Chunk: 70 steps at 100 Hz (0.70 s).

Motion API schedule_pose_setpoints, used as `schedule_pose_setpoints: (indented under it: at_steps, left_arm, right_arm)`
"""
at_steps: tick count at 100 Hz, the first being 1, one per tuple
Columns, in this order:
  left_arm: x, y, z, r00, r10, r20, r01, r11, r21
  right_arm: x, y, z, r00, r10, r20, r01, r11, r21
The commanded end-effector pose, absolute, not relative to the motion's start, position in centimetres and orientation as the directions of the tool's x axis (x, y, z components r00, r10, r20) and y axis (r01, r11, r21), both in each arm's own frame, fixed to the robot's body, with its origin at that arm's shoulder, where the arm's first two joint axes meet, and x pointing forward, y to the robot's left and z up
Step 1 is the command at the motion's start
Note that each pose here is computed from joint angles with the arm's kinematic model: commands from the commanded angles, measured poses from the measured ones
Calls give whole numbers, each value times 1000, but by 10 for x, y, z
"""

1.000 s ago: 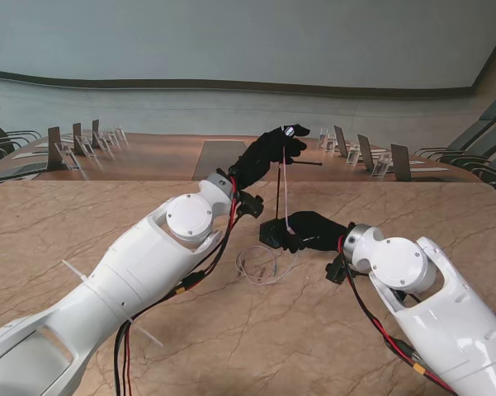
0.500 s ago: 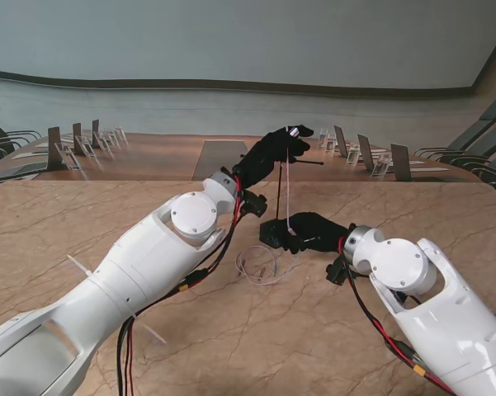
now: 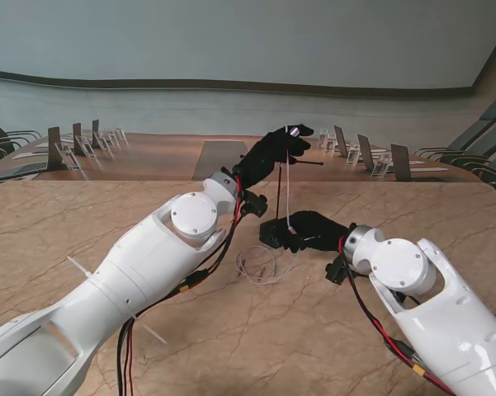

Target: Take the wired earphone off the rack, coil the cable and place them on the table

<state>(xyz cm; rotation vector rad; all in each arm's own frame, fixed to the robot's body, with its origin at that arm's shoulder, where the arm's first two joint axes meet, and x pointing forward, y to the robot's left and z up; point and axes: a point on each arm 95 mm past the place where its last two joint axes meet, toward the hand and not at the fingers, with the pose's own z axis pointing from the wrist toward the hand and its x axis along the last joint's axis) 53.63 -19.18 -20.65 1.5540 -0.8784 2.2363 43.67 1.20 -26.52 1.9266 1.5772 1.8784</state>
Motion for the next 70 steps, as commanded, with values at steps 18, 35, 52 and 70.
schedule_pose_setpoints:
  at_steps: [18, 35, 52, 70]
  left_arm:
    - [531, -193, -206, -365, -91, 926, -557, -776, -296]
    - [532, -195, -203, -386, -82, 919, -542, -786, -298]
    - [532, -197, -201, -391, -76, 917, -541, -787, -296]
    - [533, -197, -200, -398, -79, 914, -535, -789, -301]
  right_arm:
    - [438, 19, -261, -245, 613, 751, 592, -519, 617]
    - [440, 20, -260, -244, 614, 751, 596, -516, 615]
    - [440, 21, -260, -248, 611, 752, 602, -510, 614]
    - [439, 21, -260, -245, 612, 752, 605, -509, 612]
